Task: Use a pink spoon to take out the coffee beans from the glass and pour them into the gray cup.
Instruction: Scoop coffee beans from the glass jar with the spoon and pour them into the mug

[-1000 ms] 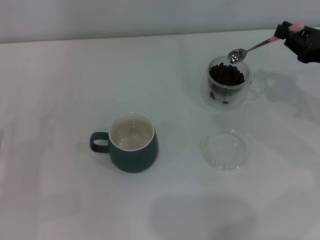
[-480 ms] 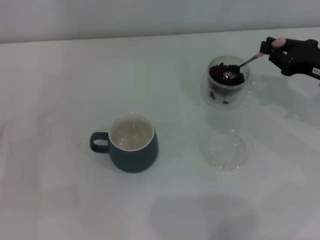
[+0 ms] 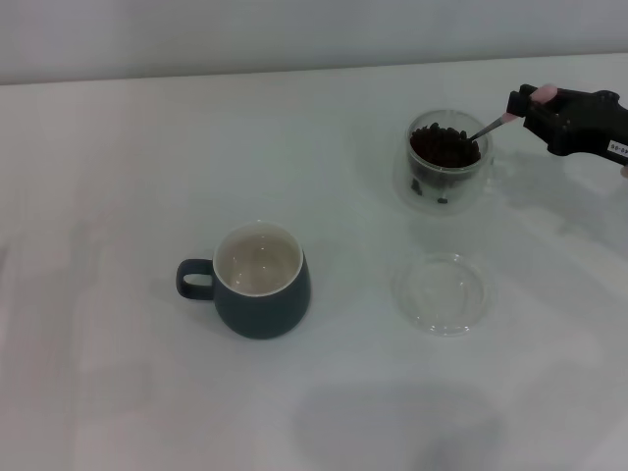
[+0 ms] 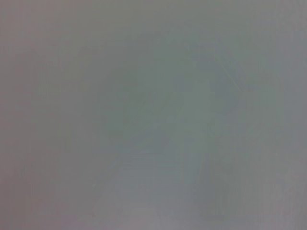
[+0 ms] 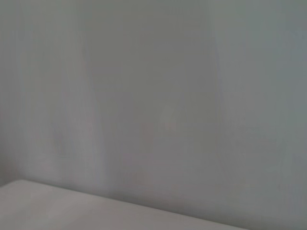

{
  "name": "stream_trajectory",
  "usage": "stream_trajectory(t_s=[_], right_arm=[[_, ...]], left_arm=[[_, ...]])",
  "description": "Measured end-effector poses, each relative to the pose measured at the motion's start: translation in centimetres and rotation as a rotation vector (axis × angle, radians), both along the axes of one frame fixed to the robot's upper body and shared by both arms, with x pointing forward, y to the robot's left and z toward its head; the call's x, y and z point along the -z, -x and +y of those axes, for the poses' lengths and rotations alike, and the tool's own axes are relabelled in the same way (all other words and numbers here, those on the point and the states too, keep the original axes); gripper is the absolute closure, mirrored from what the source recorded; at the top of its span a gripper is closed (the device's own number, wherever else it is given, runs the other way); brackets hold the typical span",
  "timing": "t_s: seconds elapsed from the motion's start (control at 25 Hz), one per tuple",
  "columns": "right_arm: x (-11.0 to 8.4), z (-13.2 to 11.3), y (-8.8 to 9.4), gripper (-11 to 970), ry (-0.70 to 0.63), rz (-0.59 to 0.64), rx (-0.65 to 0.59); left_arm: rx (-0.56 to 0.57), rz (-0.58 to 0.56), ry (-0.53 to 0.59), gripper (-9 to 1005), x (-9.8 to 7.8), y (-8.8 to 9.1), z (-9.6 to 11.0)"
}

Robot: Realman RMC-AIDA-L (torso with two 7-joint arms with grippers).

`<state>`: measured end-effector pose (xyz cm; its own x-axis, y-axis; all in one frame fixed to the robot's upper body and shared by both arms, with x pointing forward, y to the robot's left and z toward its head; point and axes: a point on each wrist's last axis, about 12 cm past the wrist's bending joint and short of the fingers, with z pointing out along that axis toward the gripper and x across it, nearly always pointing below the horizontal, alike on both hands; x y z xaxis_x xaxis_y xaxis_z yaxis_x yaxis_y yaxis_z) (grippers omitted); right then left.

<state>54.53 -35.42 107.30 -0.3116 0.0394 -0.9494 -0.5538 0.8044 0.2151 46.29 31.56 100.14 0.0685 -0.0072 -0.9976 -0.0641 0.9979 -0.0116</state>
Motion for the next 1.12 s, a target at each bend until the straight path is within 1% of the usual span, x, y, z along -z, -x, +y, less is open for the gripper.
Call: stream_trajectory(t_s=[0.12, 0.36, 0.72, 0.96, 1.0, 1.12], right_arm=[[0.0, -0.1, 0.0, 814, -0.017, 0.014, 0.008], [-0.2, -0.4, -0.3, 815, -0.093, 0.083, 0.046], [-0.3, 0.4, -1.5, 815, -0.127, 0.206, 0.041], [-0.8, 0.3, -2.1, 815, -0.197, 0.277, 0.072], [-0.9, 0.0, -2.4, 815, -0.217, 0.315, 0.099], [-0.9, -0.3, -2.7, 815, -0.227, 0.347, 0.135]], left_arm=[[0.0, 0.0, 0.0, 196, 0.0, 0.0, 0.0], [0.0, 0.0, 0.0, 198, 0.0, 0.0, 0.0], [-0.001, 0.0, -0.003, 196, 0.0, 0.0, 0.1], [-0.001, -0.001, -0.006, 197, 0.0, 0.0, 0.2], [-0.001, -0.001, -0.008, 197, -0.1, -0.1, 0.2], [0.0, -0.002, -0.01, 197, -0.1, -0.1, 0.2]])
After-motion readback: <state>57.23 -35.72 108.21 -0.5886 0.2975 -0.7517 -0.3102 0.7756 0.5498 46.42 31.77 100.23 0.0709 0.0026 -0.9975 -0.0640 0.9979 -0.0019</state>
